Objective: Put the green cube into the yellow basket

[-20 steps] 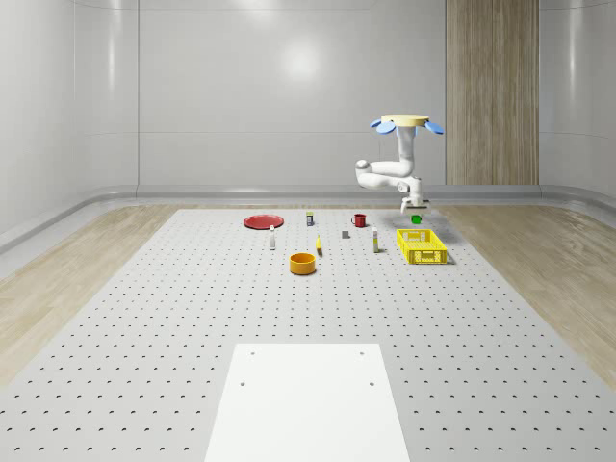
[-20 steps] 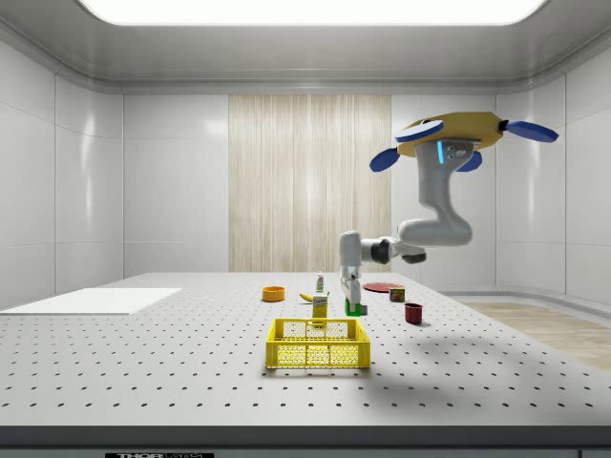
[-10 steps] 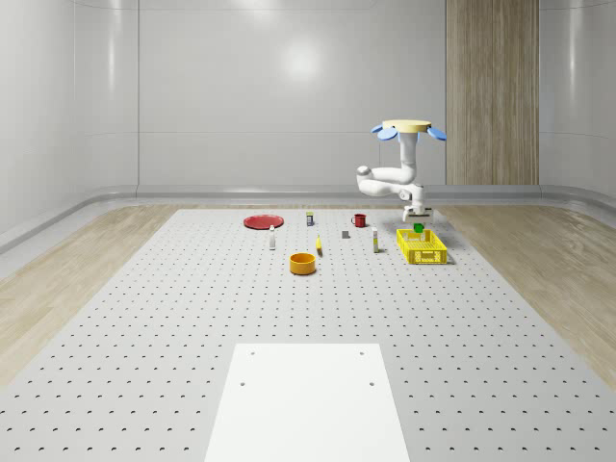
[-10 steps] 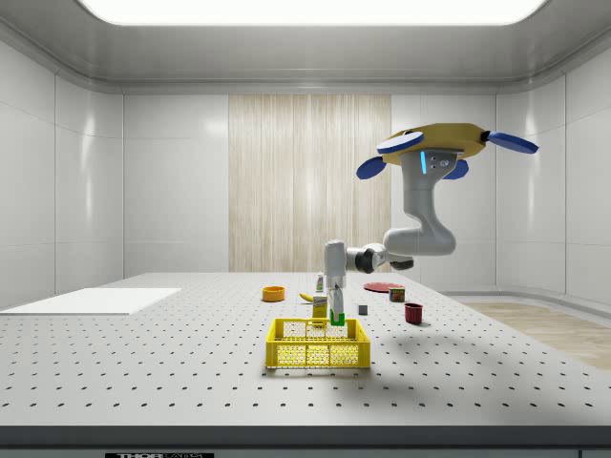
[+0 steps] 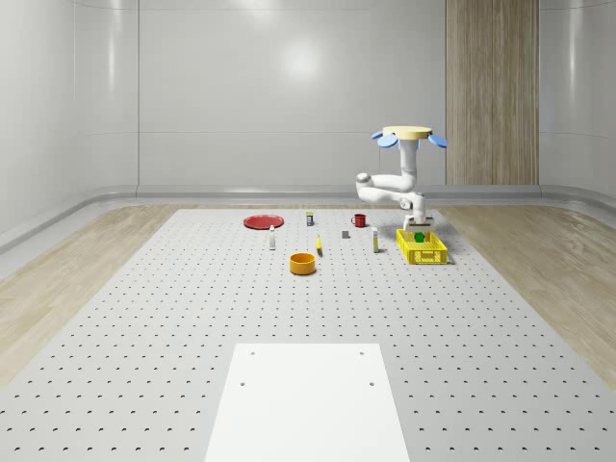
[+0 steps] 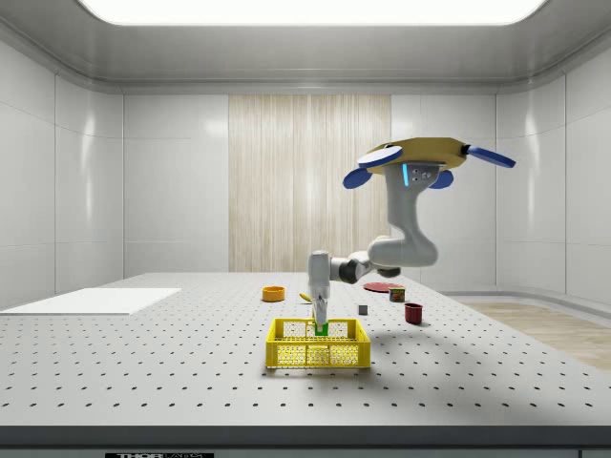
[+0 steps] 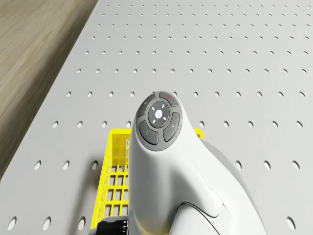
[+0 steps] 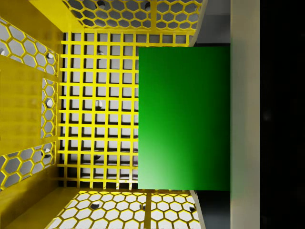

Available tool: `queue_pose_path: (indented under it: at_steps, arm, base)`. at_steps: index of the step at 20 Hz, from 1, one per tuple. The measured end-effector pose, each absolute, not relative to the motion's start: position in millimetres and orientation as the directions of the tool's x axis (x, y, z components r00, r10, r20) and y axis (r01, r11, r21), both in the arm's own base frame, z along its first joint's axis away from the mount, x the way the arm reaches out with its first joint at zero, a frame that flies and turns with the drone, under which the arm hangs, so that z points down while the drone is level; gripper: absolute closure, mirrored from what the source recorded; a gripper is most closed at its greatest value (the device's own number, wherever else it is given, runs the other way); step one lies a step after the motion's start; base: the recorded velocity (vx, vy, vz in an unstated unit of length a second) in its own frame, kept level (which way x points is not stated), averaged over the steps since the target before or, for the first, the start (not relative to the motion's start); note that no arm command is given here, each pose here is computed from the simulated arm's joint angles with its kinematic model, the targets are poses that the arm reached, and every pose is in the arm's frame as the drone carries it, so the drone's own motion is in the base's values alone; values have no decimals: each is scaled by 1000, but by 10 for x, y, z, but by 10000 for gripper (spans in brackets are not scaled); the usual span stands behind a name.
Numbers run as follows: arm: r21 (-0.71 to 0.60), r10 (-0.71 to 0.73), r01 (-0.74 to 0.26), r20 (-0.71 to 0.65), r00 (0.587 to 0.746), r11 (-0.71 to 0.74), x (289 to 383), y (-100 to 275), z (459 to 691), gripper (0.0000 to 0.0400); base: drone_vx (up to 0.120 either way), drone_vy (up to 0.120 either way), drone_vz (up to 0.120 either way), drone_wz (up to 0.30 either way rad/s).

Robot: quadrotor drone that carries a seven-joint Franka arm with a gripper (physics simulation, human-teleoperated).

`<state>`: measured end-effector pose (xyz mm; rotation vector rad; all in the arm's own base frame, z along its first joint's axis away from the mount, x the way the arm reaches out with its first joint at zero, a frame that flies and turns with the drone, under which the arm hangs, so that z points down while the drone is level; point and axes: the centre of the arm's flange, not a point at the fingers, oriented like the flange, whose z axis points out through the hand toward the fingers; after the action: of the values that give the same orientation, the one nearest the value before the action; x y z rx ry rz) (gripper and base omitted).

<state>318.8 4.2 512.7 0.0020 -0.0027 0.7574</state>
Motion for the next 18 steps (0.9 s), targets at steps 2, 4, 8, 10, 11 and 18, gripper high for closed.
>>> queue_pose_path:
  at_steps: [2, 4, 8, 10, 11, 18]
  arm:
    - [1, 685, -685, 3, 729, 729, 3188, 42, 5152, 150]
    - [1, 680, -680, 3, 733, 733, 3188, 42, 5206, 150]
    - [0, 674, -674, 2, 739, 739, 3188, 43, 5358, 150]
    - [0, 671, -671, 2, 741, 741, 3188, 43, 5420, 150]
    - [0, 671, -671, 2, 742, 742, 3188, 43, 5444, 150]
    - [0, 695, -695, 2, 719, 719, 3188, 41, 5433, 31]
  base:
    - [20, 0, 0, 0]
    - [0, 0, 0, 0]
    - [0, 0, 0, 0]
    - [0, 0, 0, 0]
    - [0, 0, 0, 0]
    - [0, 0, 0, 0]
